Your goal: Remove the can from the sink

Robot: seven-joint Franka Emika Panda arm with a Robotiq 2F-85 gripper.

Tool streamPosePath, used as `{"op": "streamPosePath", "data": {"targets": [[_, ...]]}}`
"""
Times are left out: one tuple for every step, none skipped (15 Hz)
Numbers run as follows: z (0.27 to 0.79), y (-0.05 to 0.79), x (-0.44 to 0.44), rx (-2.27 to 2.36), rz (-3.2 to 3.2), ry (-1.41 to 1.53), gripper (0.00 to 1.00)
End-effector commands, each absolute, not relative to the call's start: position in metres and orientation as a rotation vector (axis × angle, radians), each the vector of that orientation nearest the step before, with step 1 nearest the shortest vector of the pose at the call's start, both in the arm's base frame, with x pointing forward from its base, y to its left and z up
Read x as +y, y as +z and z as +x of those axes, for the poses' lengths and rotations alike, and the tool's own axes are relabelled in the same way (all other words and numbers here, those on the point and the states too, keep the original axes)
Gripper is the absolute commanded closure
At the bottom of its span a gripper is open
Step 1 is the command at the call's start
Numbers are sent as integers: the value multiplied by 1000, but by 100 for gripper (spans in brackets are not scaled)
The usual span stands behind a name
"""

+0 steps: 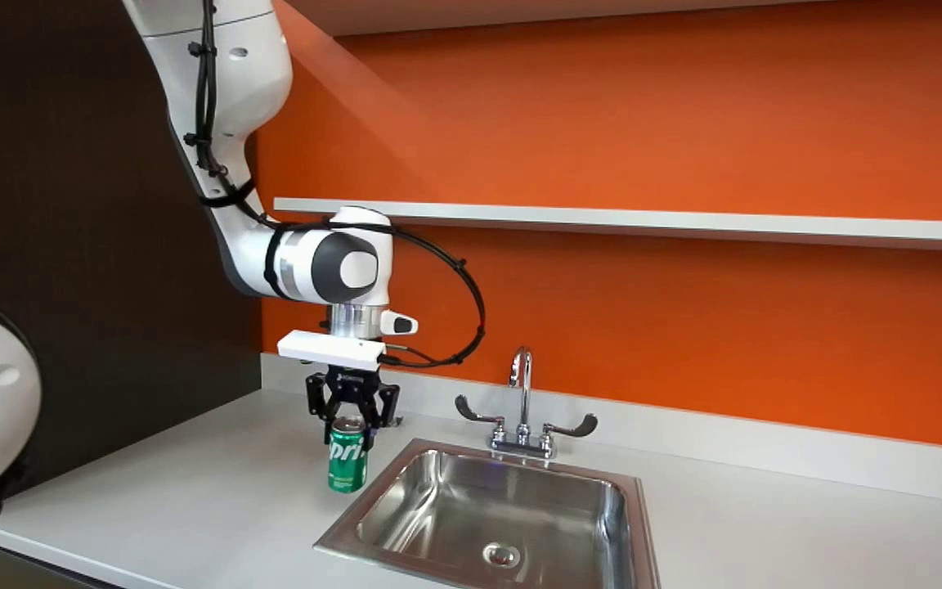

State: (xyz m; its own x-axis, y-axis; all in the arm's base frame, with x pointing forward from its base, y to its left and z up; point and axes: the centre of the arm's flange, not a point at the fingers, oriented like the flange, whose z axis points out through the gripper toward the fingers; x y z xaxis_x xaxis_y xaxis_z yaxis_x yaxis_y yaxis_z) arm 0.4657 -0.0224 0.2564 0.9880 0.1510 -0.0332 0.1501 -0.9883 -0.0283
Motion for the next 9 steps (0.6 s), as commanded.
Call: {"op": "streamPosePath", "data": {"targets": [[463, 264, 0, -337, -3112, 79, 62], [464, 262, 5, -357, -3113, 85, 62], [465, 259, 9, -373, -3114, 95, 62], [465, 257, 14, -387, -3117, 108, 62], [465, 255, 18, -400, -3120, 123, 62], [464, 253, 22, -415, -3126, 136, 62], [464, 250, 26, -430, -3129, 149, 62], [463, 247, 29, -447, -3132, 156, 62], [462, 243, 33, -459, -3131, 157, 62]]}}
